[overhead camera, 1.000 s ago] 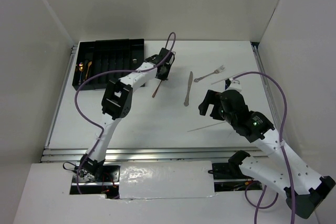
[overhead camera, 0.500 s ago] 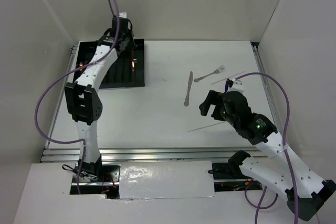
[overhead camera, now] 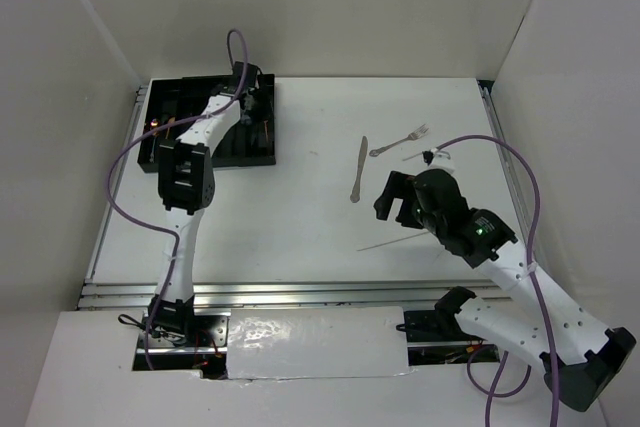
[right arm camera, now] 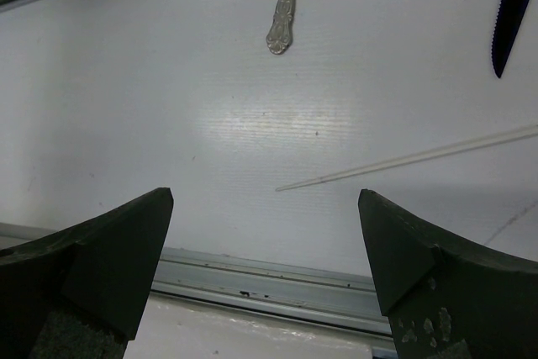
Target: Sort the eating utensils into containers
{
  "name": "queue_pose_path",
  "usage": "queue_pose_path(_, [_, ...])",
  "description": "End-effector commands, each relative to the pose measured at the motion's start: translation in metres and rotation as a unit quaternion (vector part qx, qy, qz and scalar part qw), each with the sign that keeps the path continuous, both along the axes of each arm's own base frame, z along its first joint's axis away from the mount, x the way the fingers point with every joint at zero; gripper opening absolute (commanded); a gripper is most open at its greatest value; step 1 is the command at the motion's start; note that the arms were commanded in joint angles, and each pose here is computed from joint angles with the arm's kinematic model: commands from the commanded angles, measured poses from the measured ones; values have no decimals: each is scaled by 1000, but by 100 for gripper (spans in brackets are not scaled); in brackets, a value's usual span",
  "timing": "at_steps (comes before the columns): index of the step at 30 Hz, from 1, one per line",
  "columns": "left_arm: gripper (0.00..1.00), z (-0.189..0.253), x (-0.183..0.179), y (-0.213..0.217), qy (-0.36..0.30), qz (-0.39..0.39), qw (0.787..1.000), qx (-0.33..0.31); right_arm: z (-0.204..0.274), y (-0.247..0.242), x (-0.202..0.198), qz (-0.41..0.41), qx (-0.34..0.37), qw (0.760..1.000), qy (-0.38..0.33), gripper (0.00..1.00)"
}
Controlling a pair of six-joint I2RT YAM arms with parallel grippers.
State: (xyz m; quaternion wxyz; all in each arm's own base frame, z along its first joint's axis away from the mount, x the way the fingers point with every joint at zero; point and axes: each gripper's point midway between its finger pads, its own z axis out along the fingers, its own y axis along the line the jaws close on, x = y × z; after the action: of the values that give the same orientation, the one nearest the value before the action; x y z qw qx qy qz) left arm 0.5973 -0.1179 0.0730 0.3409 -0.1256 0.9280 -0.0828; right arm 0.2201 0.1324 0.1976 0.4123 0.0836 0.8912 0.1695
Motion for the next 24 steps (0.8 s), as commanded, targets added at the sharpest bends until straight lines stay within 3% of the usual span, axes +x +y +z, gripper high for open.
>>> queue_pose_path(1, [77, 50, 17, -7, -60, -6, 998, -20, 11, 5, 9, -2, 11, 1000, -24, 100])
queue_pose_path(8, [71, 123, -10, -26, -110, -42, 993, -4, 17, 0, 7, -13, 12, 999, -31, 100])
queue_pose_path(11, [70, 139, -38, -64, -118, -79, 990, 27, 17, -7, 2, -25, 13, 999, -32, 100])
queue_pose_path(17, [74, 106, -98, -175, -86, -156, 982, 61, 18, -17, -15, -35, 37, 998, -35, 100])
queue_pose_path(24, [79, 50, -127, -245, -49, -159, 981, 102, 18, -30, -31, -48, 46, 997, -38, 100])
